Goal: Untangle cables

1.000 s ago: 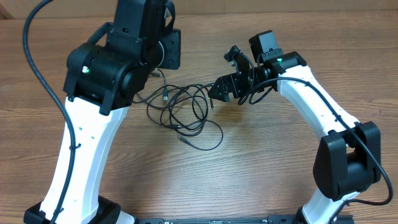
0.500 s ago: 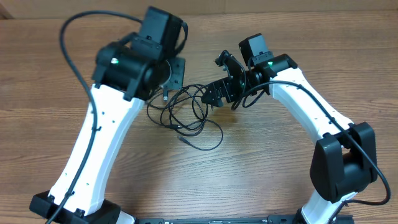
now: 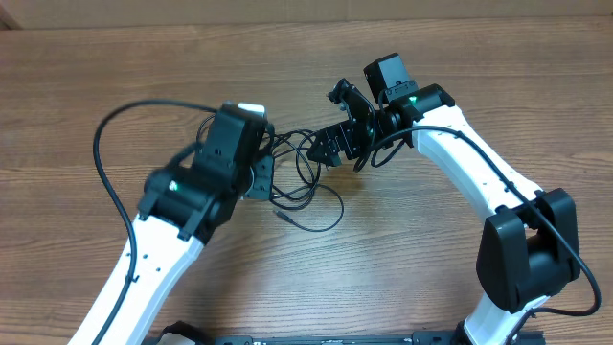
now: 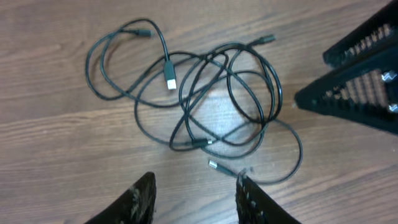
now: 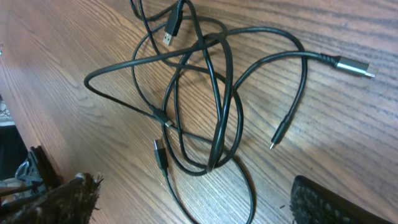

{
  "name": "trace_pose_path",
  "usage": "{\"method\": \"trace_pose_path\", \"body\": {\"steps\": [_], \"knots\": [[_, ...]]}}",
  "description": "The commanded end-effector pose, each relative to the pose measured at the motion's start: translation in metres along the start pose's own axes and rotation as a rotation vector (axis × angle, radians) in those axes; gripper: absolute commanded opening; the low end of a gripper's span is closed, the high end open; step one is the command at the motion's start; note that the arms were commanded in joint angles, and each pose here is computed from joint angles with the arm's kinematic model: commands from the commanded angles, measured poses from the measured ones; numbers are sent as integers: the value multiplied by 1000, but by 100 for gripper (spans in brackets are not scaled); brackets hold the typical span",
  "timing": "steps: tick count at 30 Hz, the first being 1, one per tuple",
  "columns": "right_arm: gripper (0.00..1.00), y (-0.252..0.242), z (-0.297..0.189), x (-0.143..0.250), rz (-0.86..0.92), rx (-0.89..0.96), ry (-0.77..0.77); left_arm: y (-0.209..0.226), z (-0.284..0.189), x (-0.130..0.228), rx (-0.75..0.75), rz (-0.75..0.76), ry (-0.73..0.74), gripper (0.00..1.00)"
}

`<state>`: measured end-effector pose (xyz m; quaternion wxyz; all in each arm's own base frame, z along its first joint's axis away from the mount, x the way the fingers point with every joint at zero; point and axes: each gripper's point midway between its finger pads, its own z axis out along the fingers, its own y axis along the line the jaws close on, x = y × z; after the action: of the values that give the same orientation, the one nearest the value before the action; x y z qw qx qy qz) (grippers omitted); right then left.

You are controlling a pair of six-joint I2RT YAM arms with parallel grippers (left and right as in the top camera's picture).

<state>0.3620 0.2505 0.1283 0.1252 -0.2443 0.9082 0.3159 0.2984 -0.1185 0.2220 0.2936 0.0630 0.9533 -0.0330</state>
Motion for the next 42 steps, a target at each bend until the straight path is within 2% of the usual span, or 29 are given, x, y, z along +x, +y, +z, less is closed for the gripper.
{"method": "trace_pose_path", "body": {"steps": [1,7,12,21,26,32,33,35,36,42], "knots": [[95,12,-1,-1,-13,-9,-6,0,26,26,-1,28,52,44],[95,21,6,-3,-27,-1,-10,-27,56,38,154,189,21,47],[95,14,8,-6,17,59,-24,-31,72,30,183,299,-74,47],[95,6,7,-7,19,103,-27,6,102,41,132,244,1,50],[95,6,7,-6,20,103,-25,4,117,37,158,279,-4,51],[96,6,7,-1,32,102,-4,-9,148,40,218,277,18,48],[96,6,7,0,34,102,2,-11,155,44,229,276,35,46],[96,6,7,3,39,103,10,-16,163,51,260,272,59,24],[96,6,7,3,39,104,11,-17,166,53,270,264,69,17],[99,5,7,2,29,107,7,-20,160,45,280,251,50,7]]}}
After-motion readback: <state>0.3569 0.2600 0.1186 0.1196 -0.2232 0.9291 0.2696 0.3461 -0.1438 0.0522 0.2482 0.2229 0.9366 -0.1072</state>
